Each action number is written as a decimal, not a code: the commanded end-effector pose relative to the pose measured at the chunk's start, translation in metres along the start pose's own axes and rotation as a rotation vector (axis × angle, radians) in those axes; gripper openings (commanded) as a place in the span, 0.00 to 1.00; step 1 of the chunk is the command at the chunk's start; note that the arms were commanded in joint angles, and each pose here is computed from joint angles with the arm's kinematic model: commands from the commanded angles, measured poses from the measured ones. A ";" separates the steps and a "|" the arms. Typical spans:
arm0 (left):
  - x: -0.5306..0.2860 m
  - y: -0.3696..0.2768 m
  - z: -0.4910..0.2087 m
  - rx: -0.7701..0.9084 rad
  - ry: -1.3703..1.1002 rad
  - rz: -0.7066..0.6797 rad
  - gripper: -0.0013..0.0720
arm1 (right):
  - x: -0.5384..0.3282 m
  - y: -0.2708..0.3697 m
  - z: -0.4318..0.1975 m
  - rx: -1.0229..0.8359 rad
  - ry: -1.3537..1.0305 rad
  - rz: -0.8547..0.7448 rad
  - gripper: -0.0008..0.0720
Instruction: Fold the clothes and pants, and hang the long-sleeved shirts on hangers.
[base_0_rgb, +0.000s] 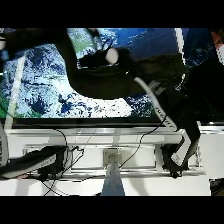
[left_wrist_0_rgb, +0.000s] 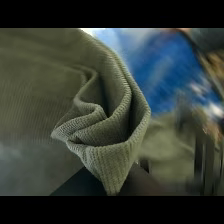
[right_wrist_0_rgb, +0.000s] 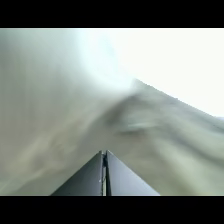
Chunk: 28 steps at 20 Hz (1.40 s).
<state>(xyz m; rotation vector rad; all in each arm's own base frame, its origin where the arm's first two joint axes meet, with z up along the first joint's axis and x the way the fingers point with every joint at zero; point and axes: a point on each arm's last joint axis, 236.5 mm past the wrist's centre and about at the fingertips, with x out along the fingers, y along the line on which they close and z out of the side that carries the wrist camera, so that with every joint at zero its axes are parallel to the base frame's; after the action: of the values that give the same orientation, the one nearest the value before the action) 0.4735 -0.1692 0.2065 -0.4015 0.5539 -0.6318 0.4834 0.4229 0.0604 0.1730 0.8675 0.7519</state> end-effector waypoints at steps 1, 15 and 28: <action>0.064 -0.055 -0.058 -0.104 0.137 -0.175 0.04 | -0.067 -0.113 0.046 0.135 -0.082 -0.172 0.05; 0.021 0.018 -0.081 0.102 0.307 -0.007 0.97 | -0.237 -0.294 0.023 0.363 -0.023 -0.440 0.05; -0.017 0.165 -0.274 -0.572 0.394 0.164 0.79 | -0.202 -0.254 0.047 0.257 -0.070 -0.391 0.05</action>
<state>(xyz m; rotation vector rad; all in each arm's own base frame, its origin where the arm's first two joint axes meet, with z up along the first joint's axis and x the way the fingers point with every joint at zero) 0.3713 -0.0736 -0.0614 -0.6227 1.2045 -0.4204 0.5653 0.0968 0.1062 0.2565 0.9194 0.2475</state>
